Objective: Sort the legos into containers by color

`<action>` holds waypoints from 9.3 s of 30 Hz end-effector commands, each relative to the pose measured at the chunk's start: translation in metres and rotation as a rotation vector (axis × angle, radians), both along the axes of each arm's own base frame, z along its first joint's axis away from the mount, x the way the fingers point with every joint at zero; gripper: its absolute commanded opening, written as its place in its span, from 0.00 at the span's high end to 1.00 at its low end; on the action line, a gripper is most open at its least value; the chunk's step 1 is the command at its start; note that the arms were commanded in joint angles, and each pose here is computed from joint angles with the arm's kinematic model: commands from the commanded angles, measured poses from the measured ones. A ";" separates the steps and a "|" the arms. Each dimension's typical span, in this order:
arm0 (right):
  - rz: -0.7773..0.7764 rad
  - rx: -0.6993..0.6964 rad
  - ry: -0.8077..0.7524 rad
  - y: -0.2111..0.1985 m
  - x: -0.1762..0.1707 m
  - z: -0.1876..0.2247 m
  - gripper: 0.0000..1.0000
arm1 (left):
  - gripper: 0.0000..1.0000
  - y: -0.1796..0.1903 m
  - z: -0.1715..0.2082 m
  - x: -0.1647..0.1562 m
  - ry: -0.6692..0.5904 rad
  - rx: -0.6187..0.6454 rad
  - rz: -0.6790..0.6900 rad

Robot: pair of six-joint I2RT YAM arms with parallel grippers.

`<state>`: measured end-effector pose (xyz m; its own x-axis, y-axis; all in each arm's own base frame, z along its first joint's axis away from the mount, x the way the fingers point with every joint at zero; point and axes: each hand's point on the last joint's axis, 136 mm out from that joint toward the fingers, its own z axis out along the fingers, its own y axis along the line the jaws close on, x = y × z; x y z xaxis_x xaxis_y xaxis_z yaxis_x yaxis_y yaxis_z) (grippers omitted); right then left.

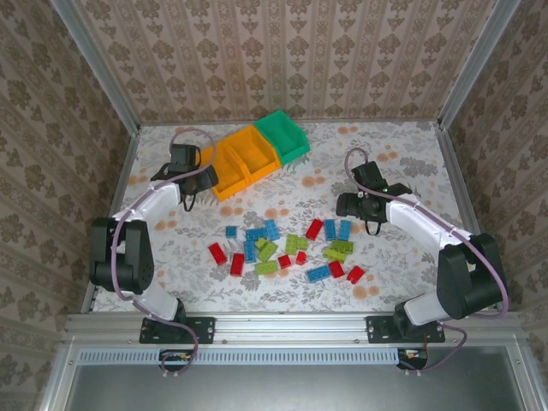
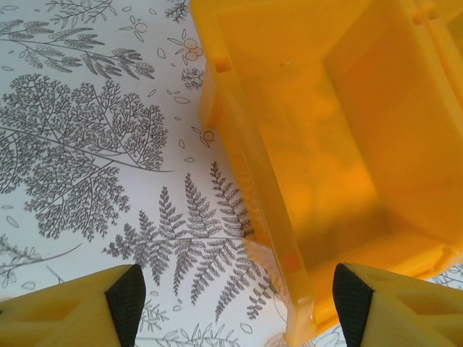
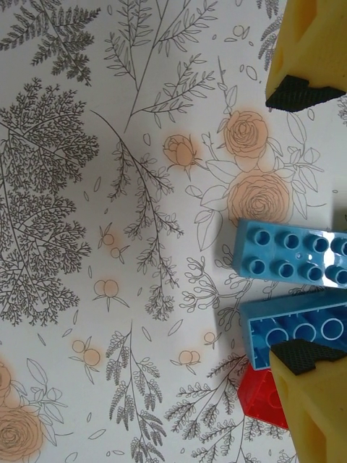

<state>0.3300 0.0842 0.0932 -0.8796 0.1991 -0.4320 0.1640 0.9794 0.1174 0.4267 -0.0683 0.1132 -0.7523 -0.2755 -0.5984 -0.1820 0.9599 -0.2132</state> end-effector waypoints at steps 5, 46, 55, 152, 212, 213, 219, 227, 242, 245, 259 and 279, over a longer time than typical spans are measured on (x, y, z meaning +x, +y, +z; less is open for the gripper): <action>-0.042 -0.044 0.044 -0.006 -0.020 0.001 0.14 | 0.33 -0.010 -0.011 0.012 0.063 0.014 -0.032; -0.058 -0.075 0.131 0.007 -0.035 -0.037 0.19 | 0.80 -0.036 -0.028 -0.008 0.067 0.074 -0.260; -0.098 -0.018 0.144 0.011 -0.028 -0.049 0.23 | 0.80 -0.050 -0.025 -0.015 0.052 0.052 -0.298; 0.149 -0.056 -0.005 0.039 0.018 0.006 0.23 | 0.52 -0.128 -0.038 -0.056 0.053 0.066 -0.440; 0.076 -0.109 -0.018 0.020 0.096 -0.008 0.51 | 0.29 -0.118 -0.022 -0.068 -0.011 0.114 -0.420; 0.077 -0.100 -0.022 0.021 0.094 -0.005 0.47 | 0.29 -0.118 -0.022 -0.069 -0.009 0.117 -0.421; 0.037 -0.035 -0.065 0.024 0.064 0.018 0.29 | 0.28 -0.116 -0.021 -0.067 -0.016 0.123 -0.414; -0.063 0.107 0.066 0.056 -0.003 0.002 0.27 | 0.28 -0.118 -0.014 -0.065 -0.044 0.122 -0.411; -0.088 0.116 0.227 0.107 -0.023 -0.052 0.28 | 0.27 -0.119 -0.021 -0.070 -0.031 0.115 -0.422; -0.099 0.115 0.242 0.107 -0.023 -0.059 0.28 | 0.26 -0.118 -0.022 -0.070 -0.031 0.121 -0.423; -0.089 0.083 0.283 0.110 -0.025 -0.078 0.49 | 0.26 -0.118 -0.024 -0.070 -0.027 0.128 -0.428; 0.102 0.185 -0.004 0.146 0.029 0.034 0.76 | 0.25 -0.123 -0.029 -0.069 -0.011 0.117 -0.436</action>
<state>0.3419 0.2185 0.0989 -0.9177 0.2230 -0.3289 0.1381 0.9551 0.2621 0.3592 -0.1871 0.0855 -0.7775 0.1233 -0.6167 0.2320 0.9677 -0.0990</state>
